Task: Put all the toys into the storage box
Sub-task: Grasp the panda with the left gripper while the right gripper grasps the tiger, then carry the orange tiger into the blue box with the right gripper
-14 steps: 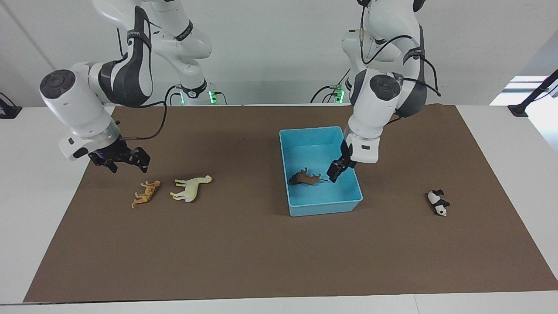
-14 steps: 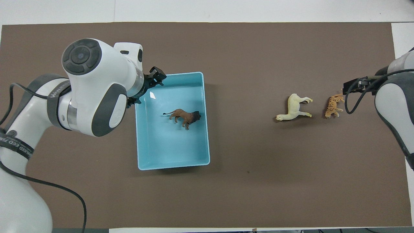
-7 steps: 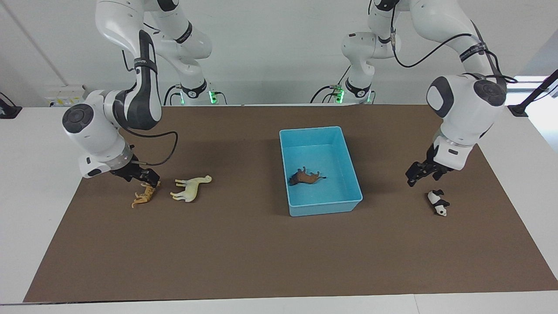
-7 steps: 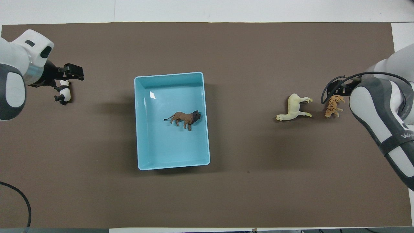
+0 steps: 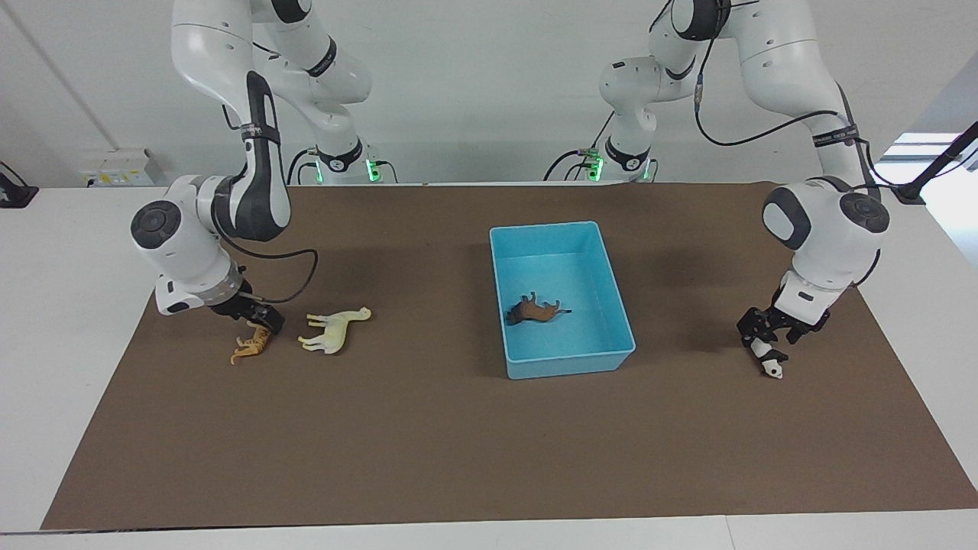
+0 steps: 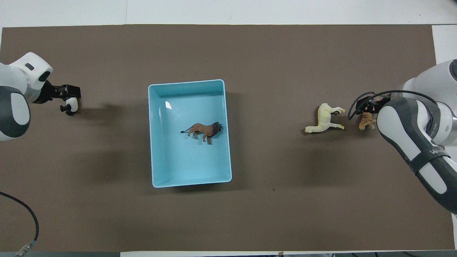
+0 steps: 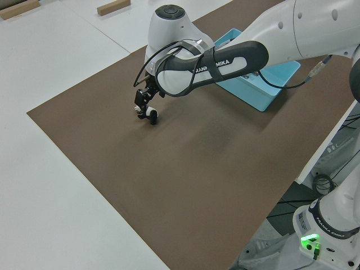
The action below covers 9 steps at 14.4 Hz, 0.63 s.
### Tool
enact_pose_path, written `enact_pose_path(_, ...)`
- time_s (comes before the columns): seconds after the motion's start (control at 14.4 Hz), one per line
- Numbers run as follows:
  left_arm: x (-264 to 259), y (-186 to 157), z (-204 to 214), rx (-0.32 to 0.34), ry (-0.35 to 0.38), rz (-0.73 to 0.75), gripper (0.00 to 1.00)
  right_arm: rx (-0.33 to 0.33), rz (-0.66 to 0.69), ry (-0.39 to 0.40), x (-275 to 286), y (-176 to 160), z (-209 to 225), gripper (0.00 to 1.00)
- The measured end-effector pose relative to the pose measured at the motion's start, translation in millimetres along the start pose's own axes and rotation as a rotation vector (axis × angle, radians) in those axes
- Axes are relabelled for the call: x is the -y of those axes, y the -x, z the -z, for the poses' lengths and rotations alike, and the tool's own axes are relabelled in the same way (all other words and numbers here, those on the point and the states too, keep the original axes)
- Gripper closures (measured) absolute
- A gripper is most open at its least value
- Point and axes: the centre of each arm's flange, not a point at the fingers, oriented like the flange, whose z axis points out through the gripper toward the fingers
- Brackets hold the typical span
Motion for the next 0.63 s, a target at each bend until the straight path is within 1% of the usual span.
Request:
enact_pose_path(0.14,9.9,7.2,-14.6,-0.003,-0.004,0.015,0.0,-0.007,-0.014,-0.003,-10.6,-0.3,-11.6,0.0)
enact_pose_path(0.42,7.3,11.5,-21.4,0.003,-0.001,0.03,0.0,-0.006,-0.019,-0.004,-14.0,-0.1,-29.2,0.0)
enact_pose_path(0.49,6.6,11.9,-22.3,0.004,-0.001,0.045,0.06,-0.015,-0.019,-0.006,-14.0,0.9,-32.8,0.02)
enact_pose_path(0.56,5.9,12.2,-23.1,0.006,0.0,0.058,0.07,-0.02,-0.018,-0.008,-14.0,2.1,-35.9,0.04)
enact_pose_path(0.63,5.4,12.7,-23.7,0.007,0.001,0.067,0.14,-0.02,-0.017,-0.008,-14.0,3.2,-37.7,0.13)
